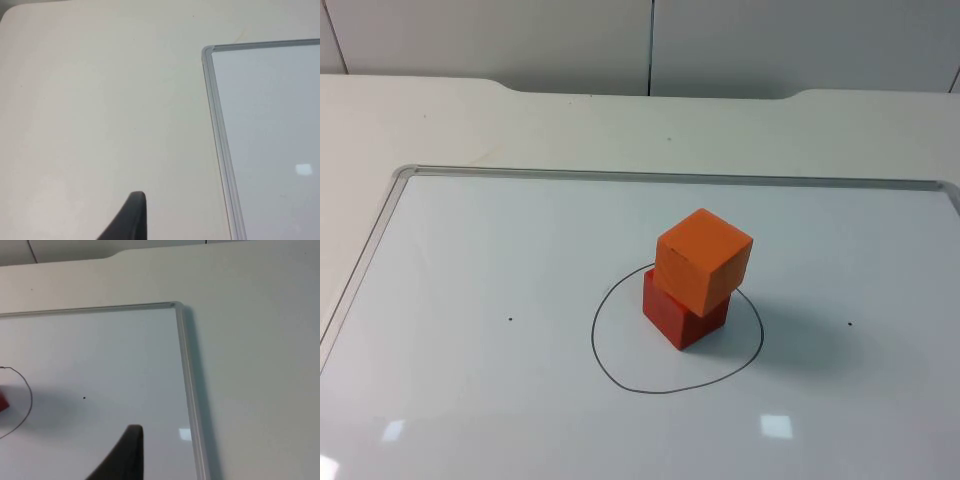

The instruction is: Pick up one cube with the left hand and another cube with the right hand. First place the cube in the right hand at the target position, then stack the cube in the left hand on top.

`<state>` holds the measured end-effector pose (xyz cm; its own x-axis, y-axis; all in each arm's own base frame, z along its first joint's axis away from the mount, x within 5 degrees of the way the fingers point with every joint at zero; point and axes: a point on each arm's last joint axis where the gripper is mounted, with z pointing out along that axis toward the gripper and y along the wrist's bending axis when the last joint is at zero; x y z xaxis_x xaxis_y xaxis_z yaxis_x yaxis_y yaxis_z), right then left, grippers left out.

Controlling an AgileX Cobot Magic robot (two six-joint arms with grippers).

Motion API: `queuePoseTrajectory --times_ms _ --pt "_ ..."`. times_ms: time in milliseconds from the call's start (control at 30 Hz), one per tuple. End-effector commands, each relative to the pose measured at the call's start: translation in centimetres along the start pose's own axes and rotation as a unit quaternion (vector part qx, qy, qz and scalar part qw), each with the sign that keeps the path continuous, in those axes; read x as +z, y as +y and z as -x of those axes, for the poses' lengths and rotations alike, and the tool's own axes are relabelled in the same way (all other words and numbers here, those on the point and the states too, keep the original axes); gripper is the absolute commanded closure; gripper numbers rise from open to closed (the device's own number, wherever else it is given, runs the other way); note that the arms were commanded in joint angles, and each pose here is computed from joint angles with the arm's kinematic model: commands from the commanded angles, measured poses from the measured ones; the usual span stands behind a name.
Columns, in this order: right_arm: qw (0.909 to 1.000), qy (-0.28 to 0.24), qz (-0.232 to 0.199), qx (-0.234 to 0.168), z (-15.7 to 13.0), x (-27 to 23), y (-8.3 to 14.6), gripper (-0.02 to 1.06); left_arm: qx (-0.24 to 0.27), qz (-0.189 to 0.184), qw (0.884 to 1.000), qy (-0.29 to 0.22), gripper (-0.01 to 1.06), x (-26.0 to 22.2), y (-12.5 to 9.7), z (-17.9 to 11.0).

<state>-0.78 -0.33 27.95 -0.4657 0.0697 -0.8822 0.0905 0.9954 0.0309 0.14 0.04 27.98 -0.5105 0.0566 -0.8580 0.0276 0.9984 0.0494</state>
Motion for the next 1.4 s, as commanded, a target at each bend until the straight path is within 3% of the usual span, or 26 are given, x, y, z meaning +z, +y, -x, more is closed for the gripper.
queuePoseTrajectory --times_ms 0,600,1367 --pt "0.9999 -0.004 0.011 0.002 -0.04 0.11 0.17 -0.01 0.002 0.0 1.0 -0.004 0.0 -0.04 0.01 -0.03" --pt "0.9999 -0.005 0.012 0.003 -0.01 0.11 0.19 -0.01 0.004 -0.001 0.999 -0.036 0.0 -0.97 0.03 -0.26" --pt "0.9999 -0.005 0.012 0.003 -0.01 0.11 0.19 -0.01 0.003 -0.004 1.0 -0.03 0.0 -0.71 0.02 -0.47"
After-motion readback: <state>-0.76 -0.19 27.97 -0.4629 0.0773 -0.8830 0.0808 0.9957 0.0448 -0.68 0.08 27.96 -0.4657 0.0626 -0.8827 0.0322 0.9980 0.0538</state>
